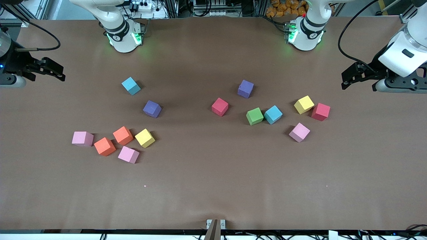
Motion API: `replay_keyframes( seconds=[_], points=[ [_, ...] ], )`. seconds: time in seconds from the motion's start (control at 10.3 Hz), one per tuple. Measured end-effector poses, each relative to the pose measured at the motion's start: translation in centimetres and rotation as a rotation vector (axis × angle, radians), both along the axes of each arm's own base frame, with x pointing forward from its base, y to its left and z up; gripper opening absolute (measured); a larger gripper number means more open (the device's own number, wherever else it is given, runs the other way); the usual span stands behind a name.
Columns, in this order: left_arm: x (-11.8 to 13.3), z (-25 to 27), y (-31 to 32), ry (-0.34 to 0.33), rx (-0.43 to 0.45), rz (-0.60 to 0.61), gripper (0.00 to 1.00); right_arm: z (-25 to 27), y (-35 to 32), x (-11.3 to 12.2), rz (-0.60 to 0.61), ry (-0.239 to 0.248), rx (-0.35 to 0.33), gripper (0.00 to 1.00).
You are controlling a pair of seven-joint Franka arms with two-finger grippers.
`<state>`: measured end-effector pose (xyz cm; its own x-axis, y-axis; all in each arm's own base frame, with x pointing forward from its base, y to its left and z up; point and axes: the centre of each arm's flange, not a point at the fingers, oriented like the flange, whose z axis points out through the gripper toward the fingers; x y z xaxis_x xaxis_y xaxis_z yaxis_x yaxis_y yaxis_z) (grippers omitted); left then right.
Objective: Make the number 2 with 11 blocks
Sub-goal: 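Reach the left gripper to the cyan cube while the right gripper reaches the pink cube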
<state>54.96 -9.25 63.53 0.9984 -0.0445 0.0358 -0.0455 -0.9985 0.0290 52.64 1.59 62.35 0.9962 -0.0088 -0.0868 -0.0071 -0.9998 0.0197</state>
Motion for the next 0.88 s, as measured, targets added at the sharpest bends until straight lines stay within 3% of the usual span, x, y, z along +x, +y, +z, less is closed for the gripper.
replay_keyframes(
  seconds=[0.58,0.88],
  points=[
    [0.1,-0.3,0.4,0.006,0.013,0.006,1.0,-0.3,0.1,0.1,0.009,0.007,0.01,1.0],
    [1.9,-4.4,1.0,0.077,0.05,0.01,1.0,-1.5,-0.6,0.3,0.064,0.04,0.018,1.0]
  ],
)
